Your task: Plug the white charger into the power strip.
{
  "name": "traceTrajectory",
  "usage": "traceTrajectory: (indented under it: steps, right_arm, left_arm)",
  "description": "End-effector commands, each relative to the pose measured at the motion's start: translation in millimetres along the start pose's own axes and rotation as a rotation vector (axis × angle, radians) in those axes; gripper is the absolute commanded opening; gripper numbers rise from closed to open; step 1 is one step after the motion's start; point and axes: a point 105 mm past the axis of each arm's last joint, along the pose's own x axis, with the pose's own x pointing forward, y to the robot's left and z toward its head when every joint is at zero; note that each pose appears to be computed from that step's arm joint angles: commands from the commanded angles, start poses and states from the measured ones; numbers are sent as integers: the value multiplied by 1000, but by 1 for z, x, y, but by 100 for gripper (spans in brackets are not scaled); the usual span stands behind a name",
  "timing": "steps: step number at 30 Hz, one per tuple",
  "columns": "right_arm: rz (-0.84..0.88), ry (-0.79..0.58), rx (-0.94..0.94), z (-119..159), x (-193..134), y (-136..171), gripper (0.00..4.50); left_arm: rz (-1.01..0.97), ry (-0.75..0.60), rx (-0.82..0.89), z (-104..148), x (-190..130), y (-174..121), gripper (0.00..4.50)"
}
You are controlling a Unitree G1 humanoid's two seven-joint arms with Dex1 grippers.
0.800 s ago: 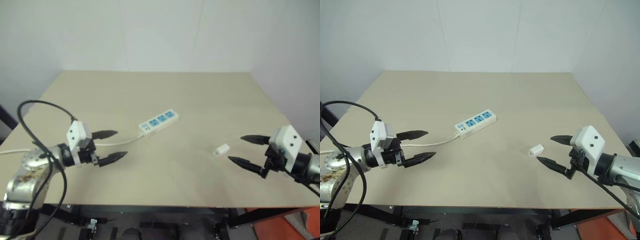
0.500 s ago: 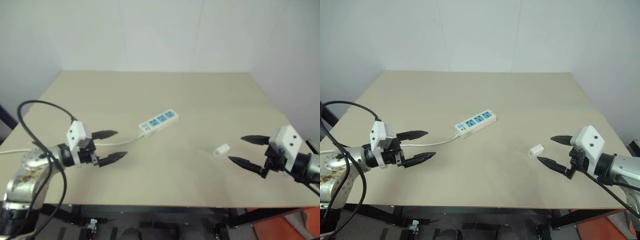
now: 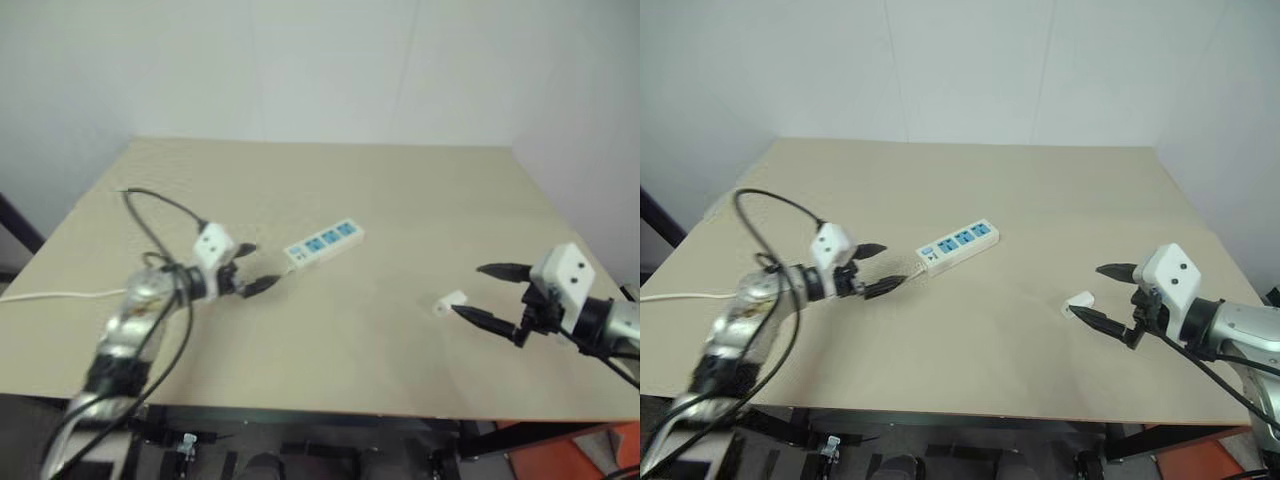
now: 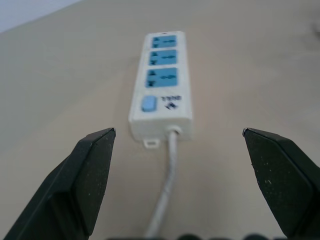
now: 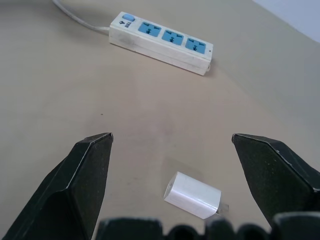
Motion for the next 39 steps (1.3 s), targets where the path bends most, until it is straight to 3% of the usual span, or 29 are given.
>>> traceTrajectory:
  steps: [1, 16, 21, 23, 31, 39]
  right_arm:
    - [-26, -38, -43, 14, -5, -1, 450]
    - [-28, -69, -53, 23, -6, 10, 450]
    - [-33, -68, -57, 24, -8, 10, 450]
    - [-34, -68, -58, 24, -8, 10, 450]
    - [-29, -66, -53, 22, -8, 15, 450]
    - [-1, -63, -48, 20, -6, 21, 450]
  left_arm:
    - [34, 11, 46, -1, 20, 8, 445]
    - [109, 91, 6, -38, 60, 4, 445]
    - [79, 72, -5, -35, 62, 0, 337]
    - [70, 68, -7, -37, 59, 0, 327]
    - [-45, 36, 29, -49, 20, -7, 327]
    - [-167, 9, 51, -42, -46, -45, 327]
